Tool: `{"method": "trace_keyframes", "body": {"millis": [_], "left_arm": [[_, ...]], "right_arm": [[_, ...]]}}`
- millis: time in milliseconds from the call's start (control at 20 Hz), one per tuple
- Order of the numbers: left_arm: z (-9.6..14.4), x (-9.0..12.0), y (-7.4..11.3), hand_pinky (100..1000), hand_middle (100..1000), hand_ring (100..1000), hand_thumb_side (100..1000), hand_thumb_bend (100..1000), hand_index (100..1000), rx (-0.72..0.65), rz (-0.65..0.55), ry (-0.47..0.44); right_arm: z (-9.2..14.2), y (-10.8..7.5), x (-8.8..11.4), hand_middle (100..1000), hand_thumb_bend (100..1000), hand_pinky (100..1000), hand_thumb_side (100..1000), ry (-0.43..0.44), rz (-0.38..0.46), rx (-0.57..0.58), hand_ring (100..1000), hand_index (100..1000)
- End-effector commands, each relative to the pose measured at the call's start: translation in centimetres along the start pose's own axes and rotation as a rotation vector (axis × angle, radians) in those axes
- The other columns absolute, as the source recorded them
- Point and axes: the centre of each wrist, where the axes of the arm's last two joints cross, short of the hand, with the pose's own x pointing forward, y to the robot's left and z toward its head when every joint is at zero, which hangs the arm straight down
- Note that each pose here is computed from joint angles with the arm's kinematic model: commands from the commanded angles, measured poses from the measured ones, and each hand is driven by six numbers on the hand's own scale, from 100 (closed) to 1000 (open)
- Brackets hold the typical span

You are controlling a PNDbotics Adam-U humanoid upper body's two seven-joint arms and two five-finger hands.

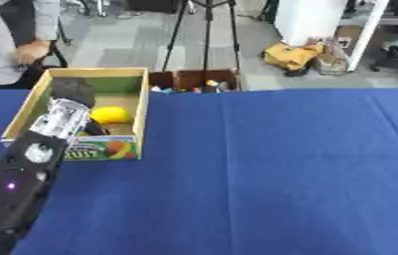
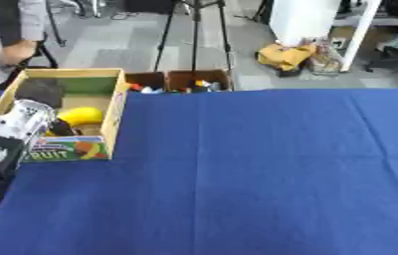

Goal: Pick up objects on the table and place them in the box.

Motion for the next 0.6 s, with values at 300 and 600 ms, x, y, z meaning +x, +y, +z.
{"method": "trace_keyframes", "body": {"millis": [300,600], "left_arm": [[0.2,-1.5,3.1,984,1000,1000,555,535,1000,0.135,0.026,0.048],[1.0,-2.4,5.0,928,1000,1000,494,464,1000,0.222,0.067,0.038]], "right_arm": [[-0.3,-0.4,0.1,747,100,827,1000,-0.013,0.014,0.006,886,878],[-0.1,-0.5,0.1,747,100,826,1000,-0.001,0.016,0.003,886,878]]}}
